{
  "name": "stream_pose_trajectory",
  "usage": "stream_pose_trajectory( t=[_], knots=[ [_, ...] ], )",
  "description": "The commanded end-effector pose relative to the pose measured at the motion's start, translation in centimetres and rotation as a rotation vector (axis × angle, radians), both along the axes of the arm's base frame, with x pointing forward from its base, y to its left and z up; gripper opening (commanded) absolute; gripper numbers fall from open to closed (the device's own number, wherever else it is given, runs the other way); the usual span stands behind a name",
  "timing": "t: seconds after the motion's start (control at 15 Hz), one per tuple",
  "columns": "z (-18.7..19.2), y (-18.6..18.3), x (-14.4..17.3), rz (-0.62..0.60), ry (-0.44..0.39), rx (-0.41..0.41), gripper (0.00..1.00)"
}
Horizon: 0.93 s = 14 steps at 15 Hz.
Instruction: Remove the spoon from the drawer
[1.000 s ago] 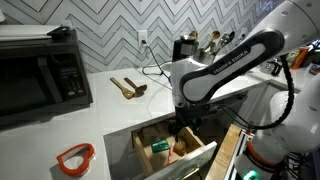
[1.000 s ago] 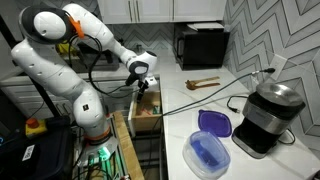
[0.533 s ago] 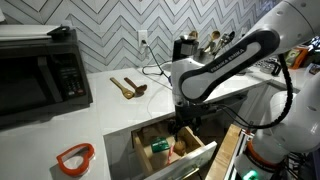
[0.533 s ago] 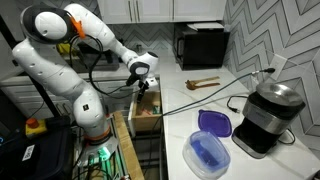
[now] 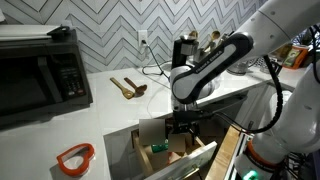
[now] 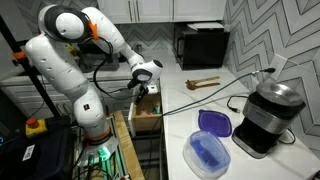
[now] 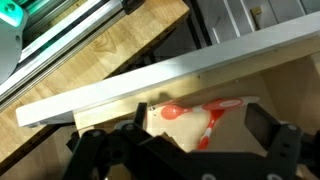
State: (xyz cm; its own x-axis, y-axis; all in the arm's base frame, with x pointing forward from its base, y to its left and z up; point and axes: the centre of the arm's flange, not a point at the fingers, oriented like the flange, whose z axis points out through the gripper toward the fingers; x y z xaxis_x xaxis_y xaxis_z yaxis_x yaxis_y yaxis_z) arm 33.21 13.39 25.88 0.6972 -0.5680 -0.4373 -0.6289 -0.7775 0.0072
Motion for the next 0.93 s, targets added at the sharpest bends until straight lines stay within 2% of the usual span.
stream_pose_trajectory(
  t=[0.0,0.47,0.87],
  knots=[
    [-3.0,0.3,0.6,-0.042,-0.030,0.024,1.00],
    [-6.3,-0.6,0.9,-0.094,-0.119,-0.006,1.00],
    [-8.8,-1.0,0.5,-0.069,-0.195,-0.015,1.00]
  ],
)
